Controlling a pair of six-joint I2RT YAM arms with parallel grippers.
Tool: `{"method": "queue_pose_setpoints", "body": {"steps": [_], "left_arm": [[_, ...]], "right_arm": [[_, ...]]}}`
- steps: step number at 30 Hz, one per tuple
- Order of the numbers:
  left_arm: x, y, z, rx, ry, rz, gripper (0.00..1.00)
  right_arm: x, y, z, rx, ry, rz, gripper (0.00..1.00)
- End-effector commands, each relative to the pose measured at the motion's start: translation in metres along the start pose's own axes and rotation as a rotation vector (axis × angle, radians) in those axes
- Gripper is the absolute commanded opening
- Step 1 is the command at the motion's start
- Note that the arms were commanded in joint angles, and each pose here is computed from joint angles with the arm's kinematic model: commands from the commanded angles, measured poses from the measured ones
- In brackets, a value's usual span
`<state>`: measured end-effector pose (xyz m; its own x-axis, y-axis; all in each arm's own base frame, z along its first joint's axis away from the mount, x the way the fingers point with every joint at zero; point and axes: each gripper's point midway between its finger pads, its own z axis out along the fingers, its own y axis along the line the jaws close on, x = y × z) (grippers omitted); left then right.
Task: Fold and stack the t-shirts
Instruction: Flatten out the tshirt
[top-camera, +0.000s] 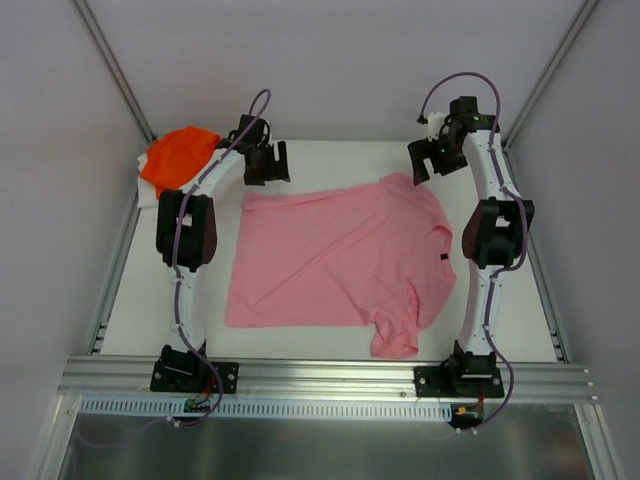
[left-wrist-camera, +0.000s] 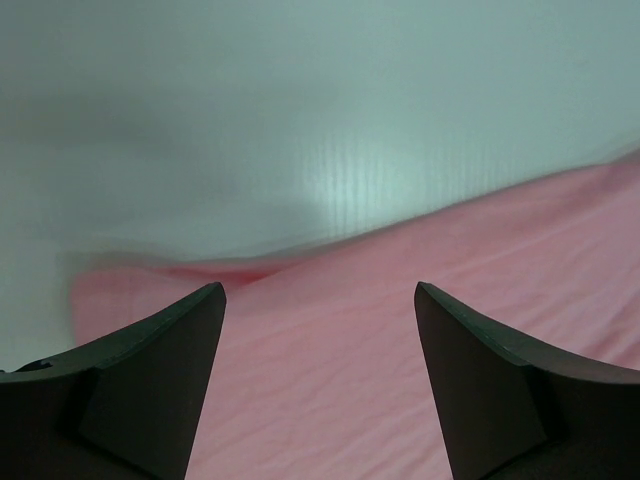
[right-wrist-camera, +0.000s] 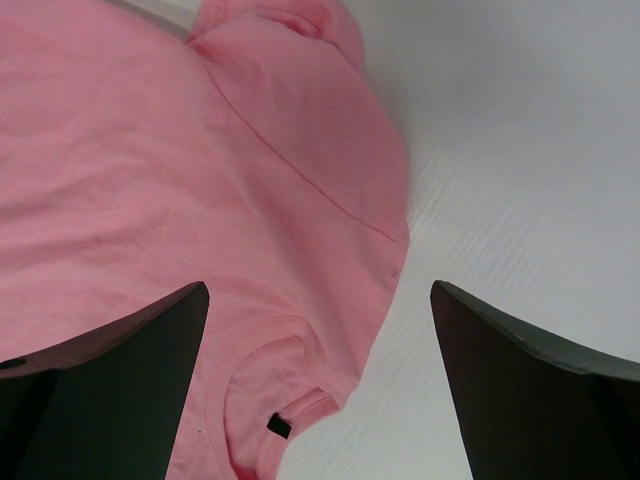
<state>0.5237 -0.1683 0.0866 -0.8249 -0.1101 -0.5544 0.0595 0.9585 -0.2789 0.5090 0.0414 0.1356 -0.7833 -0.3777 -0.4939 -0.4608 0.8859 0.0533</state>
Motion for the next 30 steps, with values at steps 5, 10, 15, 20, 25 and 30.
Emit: {"method": "queue_pose_setpoints", "body": {"steps": [5, 10, 15, 20, 25, 30], "left_arm": [[-0.031, -0.008, -0.026, 0.102, -0.063, -0.054, 0.77], [-0.019, -0.019, -0.040, 0.136, -0.051, -0.042, 0.76], [-0.009, -0.016, -0.042, 0.120, -0.036, -0.031, 0.76], [-0.009, -0.018, -0.047, 0.110, -0.042, -0.018, 0.76], [-0.009, -0.017, -0.054, 0.095, -0.046, -0.013, 0.76], [-0.001, -0.013, -0.058, 0.078, -0.033, -0.007, 0.76]], "right_arm": [[0.009, -0.005, 0.037, 0.011, 0.066, -0.061, 1.00], [0.016, -0.020, 0.060, 0.032, 0.104, -0.064, 0.99], [0.005, -0.036, 0.065, 0.060, -0.006, 0.033, 1.00], [-0.026, -0.037, 0.065, 0.049, -0.106, 0.050, 1.00], [-0.037, -0.042, 0.070, 0.058, -0.154, 0.045, 1.00], [-0.047, -0.041, 0.078, 0.038, -0.190, 0.070, 1.00]]}}
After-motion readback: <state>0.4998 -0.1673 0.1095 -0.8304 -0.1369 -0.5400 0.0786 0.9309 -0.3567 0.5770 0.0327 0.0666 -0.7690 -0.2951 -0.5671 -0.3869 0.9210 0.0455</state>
